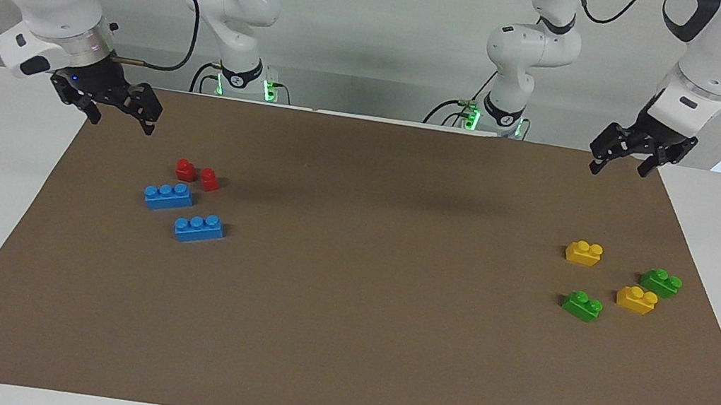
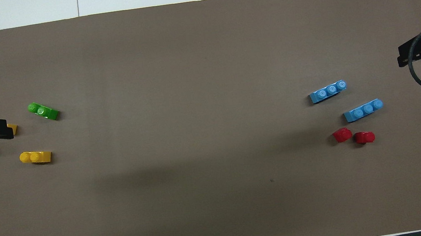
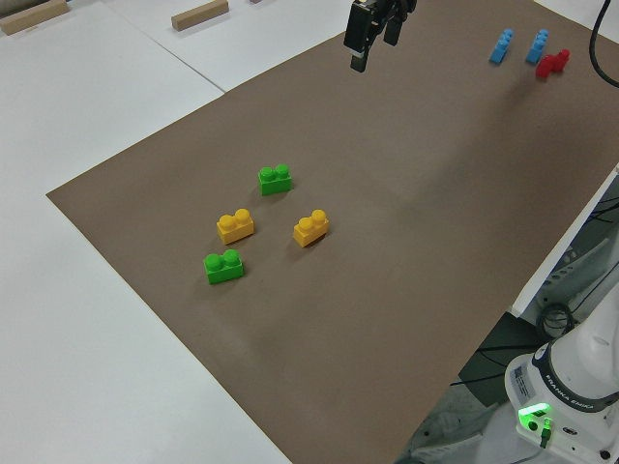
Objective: Remove green block with left arm and hold with right
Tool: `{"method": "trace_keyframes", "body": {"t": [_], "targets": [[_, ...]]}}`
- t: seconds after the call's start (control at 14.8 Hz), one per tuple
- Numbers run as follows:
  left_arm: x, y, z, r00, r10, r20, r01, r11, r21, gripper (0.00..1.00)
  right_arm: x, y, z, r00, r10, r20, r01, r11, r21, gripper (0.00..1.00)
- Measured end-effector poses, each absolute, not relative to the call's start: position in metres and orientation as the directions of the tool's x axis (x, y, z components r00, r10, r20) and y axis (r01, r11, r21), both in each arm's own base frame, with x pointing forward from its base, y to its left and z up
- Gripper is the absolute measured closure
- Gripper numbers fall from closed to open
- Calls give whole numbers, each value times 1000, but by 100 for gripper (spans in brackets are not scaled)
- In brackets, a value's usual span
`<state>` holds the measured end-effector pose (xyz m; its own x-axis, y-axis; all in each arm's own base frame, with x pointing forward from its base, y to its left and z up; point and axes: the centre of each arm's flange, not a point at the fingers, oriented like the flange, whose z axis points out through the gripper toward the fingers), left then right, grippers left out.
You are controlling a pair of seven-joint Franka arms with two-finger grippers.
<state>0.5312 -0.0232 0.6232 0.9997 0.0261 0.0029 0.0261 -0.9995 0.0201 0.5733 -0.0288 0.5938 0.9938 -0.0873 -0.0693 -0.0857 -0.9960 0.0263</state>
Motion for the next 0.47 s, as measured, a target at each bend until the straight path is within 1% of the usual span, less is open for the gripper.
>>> {"method": "trace_keyframes", "body": {"t": [0.47], "targets": [[531, -23, 621, 1000, 19, -7, 19, -1000, 20, 0, 573, -29, 594, 994, -87, -70, -86, -996, 26, 0]]}}
